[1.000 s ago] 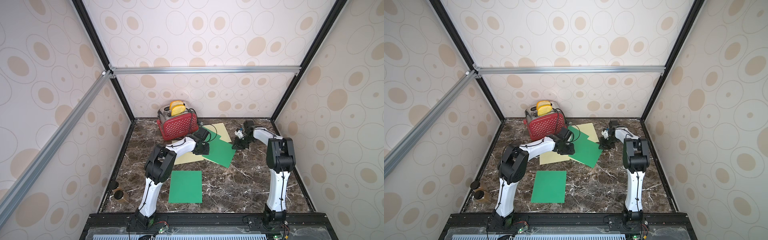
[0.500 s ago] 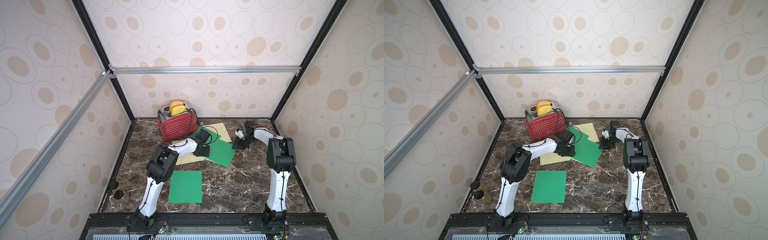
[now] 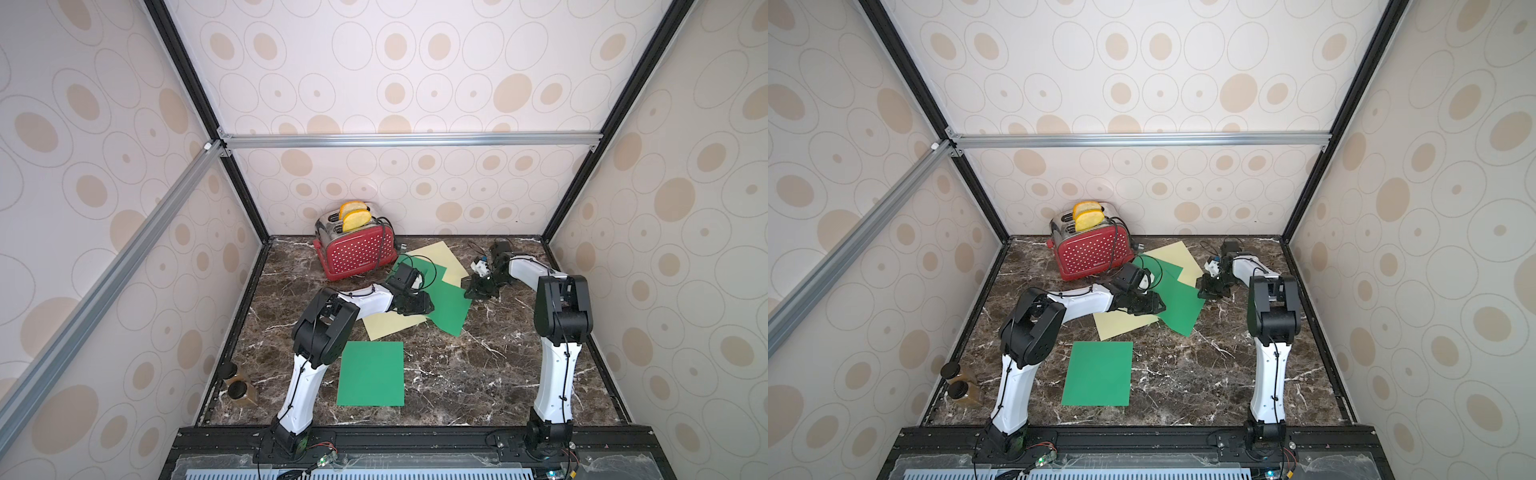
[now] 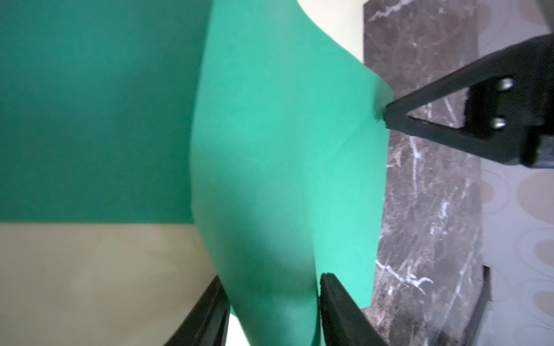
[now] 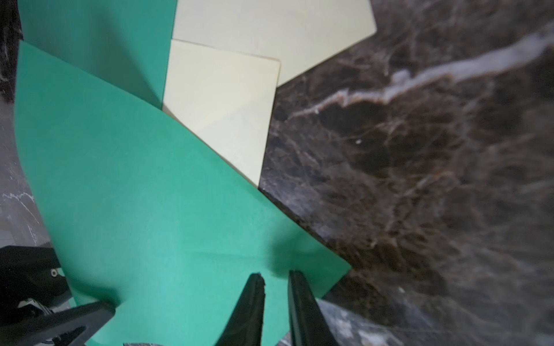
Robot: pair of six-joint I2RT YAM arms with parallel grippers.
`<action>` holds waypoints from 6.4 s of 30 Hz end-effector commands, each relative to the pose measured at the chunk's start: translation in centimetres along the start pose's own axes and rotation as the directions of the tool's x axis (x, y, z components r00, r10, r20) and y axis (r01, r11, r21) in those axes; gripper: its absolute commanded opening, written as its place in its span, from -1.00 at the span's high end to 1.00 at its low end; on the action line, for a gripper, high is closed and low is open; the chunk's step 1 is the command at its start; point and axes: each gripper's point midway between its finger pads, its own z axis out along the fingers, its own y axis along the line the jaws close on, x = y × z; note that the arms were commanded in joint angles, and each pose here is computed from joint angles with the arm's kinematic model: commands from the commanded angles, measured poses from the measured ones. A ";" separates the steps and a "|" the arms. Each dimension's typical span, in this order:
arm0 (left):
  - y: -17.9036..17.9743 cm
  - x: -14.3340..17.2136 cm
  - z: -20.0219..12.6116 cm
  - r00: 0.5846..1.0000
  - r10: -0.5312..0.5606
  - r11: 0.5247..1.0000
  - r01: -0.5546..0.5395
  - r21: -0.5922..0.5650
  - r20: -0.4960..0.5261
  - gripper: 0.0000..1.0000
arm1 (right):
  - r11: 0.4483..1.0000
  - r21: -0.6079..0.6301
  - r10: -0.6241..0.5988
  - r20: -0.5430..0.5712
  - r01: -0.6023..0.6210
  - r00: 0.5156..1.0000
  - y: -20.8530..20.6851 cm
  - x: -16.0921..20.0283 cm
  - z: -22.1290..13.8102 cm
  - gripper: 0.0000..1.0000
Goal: Sort the scattered colored papers by color
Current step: Pick up the colored paper from the center of the board.
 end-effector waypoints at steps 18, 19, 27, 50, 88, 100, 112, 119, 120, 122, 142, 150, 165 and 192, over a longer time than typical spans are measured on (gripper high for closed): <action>2.3 -6.2 2.2 0.999 0.023 0.991 -0.027 0.128 0.031 -0.07 | 0.999 0.014 0.046 -0.075 -0.045 0.996 -1.5 2.2 1.9 0.58; 2.4 -6.2 2.5 0.999 0.031 0.991 -0.034 0.129 0.023 -0.07 | 0.999 0.015 0.049 -0.077 -0.048 0.996 -1.5 2.3 1.9 0.58; 2.9 -7.0 2.0 0.999 0.054 0.994 -0.054 0.095 -0.002 -0.08 | 0.999 0.008 0.045 -0.076 -0.044 0.996 -1.4 2.3 2.0 0.58; -1.9 -8.5 -3.4 0.962 -0.250 0.908 0.194 0.371 0.109 -0.34 | 0.999 -0.001 0.051 -0.084 -0.051 0.995 -1.5 2.4 2.4 0.57; -1.1 -2.3 -1.6 0.780 -0.622 0.744 0.558 0.369 0.074 -0.41 | 0.998 -0.009 0.062 -0.086 -0.063 0.994 -1.5 2.4 2.8 0.57; -0.1 -7.1 0.5 0.857 -0.506 0.834 0.457 0.309 0.099 -0.41 | 0.998 -0.016 0.059 -0.086 -0.061 0.995 -1.4 2.7 2.8 0.57; 2.3 -9.5 1.6 0.954 -0.298 0.943 0.289 0.167 0.032 -0.42 | 0.998 -0.019 0.060 -0.088 -0.062 0.994 -1.4 2.8 2.9 0.57; 3.8 -10.1 3.4 0.960 -0.278 0.946 0.268 0.185 0.030 -0.43 | 0.998 -0.020 0.059 -0.096 -0.061 0.994 -1.4 3.0 2.8 0.57; 4.0 -10.6 3.3 0.960 -0.277 0.945 0.266 0.189 0.037 -0.43 | 0.998 -0.020 0.056 -0.095 -0.058 0.994 -1.3 3.0 2.8 0.57; 4.3 -11.5 3.1 0.961 -0.273 0.945 0.257 0.199 0.053 -0.44 | 0.998 -0.020 0.056 -0.097 -0.059 0.994 -1.3 3.1 2.8 0.57; -4.5 -17.5 -3.4 0.972 -0.065 0.823 -0.075 0.563 0.225 -0.43 | 0.998 -0.025 0.061 -0.109 -0.065 0.992 -1.4 3.4 3.3 0.57; -7.7 -18.1 -7.2 0.972 -0.065 0.742 -0.105 0.662 0.227 -0.55 | 0.998 -0.025 0.062 -0.113 -0.065 0.992 -1.4 3.5 3.5 0.57; -3.2 -10.1 -0.4 1.000 -0.017 0.930 0.019 0.367 -0.009 -0.49 | 0.998 -0.020 0.065 -0.105 -0.067 0.992 -1.4 3.3 3.5 0.56; -3.6 -9.6 1.2 0.797 -0.604 0.659 0.485 0.575 0.019 -0.50 | 0.998 -0.018 0.066 -0.101 -0.068 0.993 -1.5 3.4 3.6 0.56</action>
